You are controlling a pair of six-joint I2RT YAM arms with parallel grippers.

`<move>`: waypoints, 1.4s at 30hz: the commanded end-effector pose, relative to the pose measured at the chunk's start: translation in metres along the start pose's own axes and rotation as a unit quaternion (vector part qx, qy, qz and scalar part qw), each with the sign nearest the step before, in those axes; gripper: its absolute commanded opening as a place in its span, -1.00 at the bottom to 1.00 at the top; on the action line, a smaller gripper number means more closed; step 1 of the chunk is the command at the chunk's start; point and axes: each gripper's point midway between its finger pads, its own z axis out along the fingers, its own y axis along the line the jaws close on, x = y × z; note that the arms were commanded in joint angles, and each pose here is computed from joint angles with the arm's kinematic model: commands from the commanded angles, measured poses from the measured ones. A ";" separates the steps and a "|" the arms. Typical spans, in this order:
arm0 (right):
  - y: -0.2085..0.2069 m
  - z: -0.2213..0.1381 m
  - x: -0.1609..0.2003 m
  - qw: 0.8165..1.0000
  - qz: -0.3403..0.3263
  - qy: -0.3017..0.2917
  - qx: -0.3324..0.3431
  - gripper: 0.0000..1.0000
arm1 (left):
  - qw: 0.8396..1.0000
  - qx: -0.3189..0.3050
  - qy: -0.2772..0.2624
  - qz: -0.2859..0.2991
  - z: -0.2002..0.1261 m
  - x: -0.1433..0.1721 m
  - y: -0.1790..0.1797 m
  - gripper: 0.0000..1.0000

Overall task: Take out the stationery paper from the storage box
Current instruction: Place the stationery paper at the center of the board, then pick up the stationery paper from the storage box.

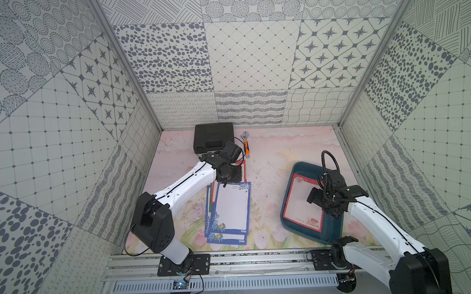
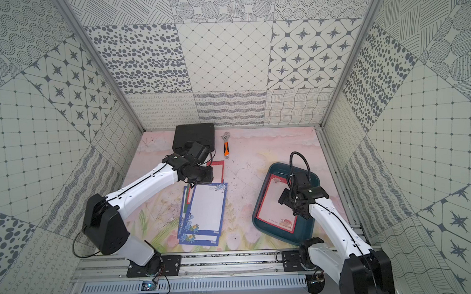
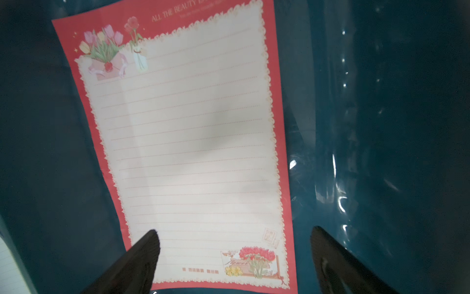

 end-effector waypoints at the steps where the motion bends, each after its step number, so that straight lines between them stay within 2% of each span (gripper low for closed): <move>1: 0.000 0.008 -0.002 1.000 0.000 -0.002 -0.004 0.89 | 0.999 0.044 0.007 0.029 0.021 -0.003 -0.061 -0.20; 4: -0.002 0.012 0.000 1.000 -0.001 0.004 0.003 0.89 | 0.997 0.059 0.030 0.038 0.037 0.003 -0.079 -0.21; 10: -0.004 0.023 0.000 1.000 0.003 0.004 0.001 0.88 | 0.986 0.145 0.066 0.048 0.054 0.017 -0.128 -0.22; 19: 0.012 0.037 0.009 0.998 0.002 0.038 -0.043 0.77 | 0.971 0.201 0.120 0.044 0.079 0.035 -0.166 -0.22; 23: 0.020 0.036 0.008 0.997 0.003 0.042 -0.064 0.73 | 0.964 0.216 0.146 0.045 0.086 0.044 -0.176 -0.24; 33: 0.027 0.038 0.011 0.994 0.011 0.041 -0.096 0.65 | 0.956 0.237 0.165 0.046 0.092 0.052 -0.188 -0.28; 36: 0.024 0.038 0.011 0.995 0.015 0.040 -0.092 0.65 | 0.958 0.232 0.160 0.049 0.090 0.051 -0.186 -0.28; 39: 0.021 0.038 0.012 0.995 0.016 0.041 -0.086 0.65 | 0.967 0.203 0.145 0.051 0.087 0.045 -0.175 -0.24; 42: 0.017 0.038 0.011 0.996 0.016 0.037 -0.078 0.65 | 0.967 0.215 0.125 0.050 0.076 0.036 -0.175 -0.22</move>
